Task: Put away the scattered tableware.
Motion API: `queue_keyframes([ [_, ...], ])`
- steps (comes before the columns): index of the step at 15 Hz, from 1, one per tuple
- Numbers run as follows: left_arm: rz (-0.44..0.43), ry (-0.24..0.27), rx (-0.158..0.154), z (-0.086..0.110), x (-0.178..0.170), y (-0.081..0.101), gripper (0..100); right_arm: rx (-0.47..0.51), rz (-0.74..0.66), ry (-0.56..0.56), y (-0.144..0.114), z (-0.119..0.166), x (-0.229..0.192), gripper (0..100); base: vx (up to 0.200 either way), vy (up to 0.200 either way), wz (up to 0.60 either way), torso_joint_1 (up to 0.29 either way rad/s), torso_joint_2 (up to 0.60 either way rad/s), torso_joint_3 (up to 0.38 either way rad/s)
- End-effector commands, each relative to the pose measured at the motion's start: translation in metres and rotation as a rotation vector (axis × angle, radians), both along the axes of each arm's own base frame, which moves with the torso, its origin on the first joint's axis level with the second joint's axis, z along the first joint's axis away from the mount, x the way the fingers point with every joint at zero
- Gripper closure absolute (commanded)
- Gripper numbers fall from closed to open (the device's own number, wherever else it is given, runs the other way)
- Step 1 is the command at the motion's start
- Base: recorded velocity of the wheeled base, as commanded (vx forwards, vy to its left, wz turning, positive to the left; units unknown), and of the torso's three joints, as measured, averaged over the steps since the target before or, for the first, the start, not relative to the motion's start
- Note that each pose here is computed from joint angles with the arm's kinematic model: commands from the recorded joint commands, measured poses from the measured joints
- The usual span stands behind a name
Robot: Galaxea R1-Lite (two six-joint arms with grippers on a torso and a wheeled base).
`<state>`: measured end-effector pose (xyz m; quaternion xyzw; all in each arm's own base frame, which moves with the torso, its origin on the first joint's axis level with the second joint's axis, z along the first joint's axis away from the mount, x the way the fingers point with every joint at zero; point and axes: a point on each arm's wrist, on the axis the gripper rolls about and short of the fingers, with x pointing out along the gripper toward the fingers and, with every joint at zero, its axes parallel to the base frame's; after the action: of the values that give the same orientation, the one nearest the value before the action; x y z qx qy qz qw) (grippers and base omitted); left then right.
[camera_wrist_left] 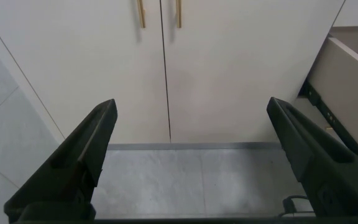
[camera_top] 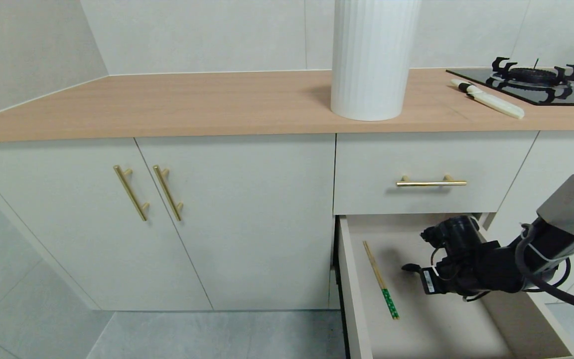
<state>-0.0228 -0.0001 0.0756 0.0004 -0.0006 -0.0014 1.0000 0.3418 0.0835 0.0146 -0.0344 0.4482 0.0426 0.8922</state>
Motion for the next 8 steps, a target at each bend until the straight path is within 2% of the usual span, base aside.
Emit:
queue_keyframes([
  [1, 0.000, 0.000, 0.001, 0.0000, 0.0000, 0.0000, 0, -0.005, 0.002, 0.018, 0.0004, -0.0068, 0.0006, 100, 0.000, 0.000, 0.00, 0.000, 0.00, 0.000],
  [8, 0.000, 0.000, -0.001, 0.0000, 0.0000, 0.0000, 0, -0.010, -0.003, 0.018, 0.0005, -0.0094, 0.0015, 100, 0.000, 0.000, 0.00, 0.000, 0.00, 0.000],
])
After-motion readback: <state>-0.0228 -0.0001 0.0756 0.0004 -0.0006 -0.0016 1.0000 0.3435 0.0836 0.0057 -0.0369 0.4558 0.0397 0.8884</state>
